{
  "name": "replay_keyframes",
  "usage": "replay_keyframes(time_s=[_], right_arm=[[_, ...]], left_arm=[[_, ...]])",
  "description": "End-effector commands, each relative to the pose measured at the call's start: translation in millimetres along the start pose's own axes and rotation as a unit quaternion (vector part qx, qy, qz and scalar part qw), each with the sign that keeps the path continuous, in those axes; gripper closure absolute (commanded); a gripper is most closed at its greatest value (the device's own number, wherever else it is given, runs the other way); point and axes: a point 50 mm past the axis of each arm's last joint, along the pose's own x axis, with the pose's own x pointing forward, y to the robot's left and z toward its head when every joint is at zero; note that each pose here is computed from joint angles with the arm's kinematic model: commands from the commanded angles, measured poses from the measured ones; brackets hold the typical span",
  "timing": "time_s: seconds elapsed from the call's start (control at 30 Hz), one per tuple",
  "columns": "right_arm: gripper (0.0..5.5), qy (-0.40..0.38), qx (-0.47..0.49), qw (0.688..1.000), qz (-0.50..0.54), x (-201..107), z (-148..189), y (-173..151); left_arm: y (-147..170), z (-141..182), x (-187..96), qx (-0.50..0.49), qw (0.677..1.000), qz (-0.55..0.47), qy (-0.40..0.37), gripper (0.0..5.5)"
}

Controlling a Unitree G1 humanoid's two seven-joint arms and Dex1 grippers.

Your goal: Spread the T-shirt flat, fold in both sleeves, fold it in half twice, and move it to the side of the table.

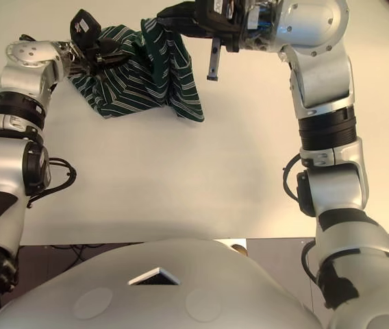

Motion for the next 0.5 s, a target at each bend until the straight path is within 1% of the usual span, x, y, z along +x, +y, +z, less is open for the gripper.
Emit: replay_keyframes(time_s=[0.03, 0.13, 0.2, 0.23, 0.3, 0.37, 0.43, 0.5], right_arm=[[5.5, 0.042, 0.012, 0.998, 0.044, -8, -9, 13], [5.5, 0.103, 0.032, 0.987, 0.116, -25, -23, 32], [5.5, 0.148, 0.051, 0.978, 0.138, -43, -32, 37], [5.5, 0.173, 0.059, 0.974, 0.134, -55, -37, 35], [5.5, 0.226, 0.085, 0.963, 0.118, -90, -42, 30], [5.5, 0.259, 0.104, 0.955, 0.099, -115, -44, 26], [5.5, 0.282, 0.108, 0.95, 0.075, -129, -48, 18], [5.5, 0.288, 0.104, 0.95, 0.052, -130, -52, 11]], left_arm=[[6, 9, -1, 0.02, 1.0, 0.016, -0.001, 3.77], [8, 9, -3, 0.027, 0.999, 0.021, 0.004, 3.77], [9, 7, -4, 0.024, 0.999, 0.022, 0.001, 3.77], [9, 6, -5, 0.024, 1.0, 0.02, -0.002, 3.77], [10, 5, -11, 0.022, 1.0, 0.007, -0.018, 3.77], [11, 5, -17, 0.027, 0.999, -0.013, -0.031, 3.77], [11, 9, -21, 0.031, 0.998, -0.034, -0.044, 3.77], [10, 15, -21, 0.037, 0.997, -0.046, -0.055, 3.77]])
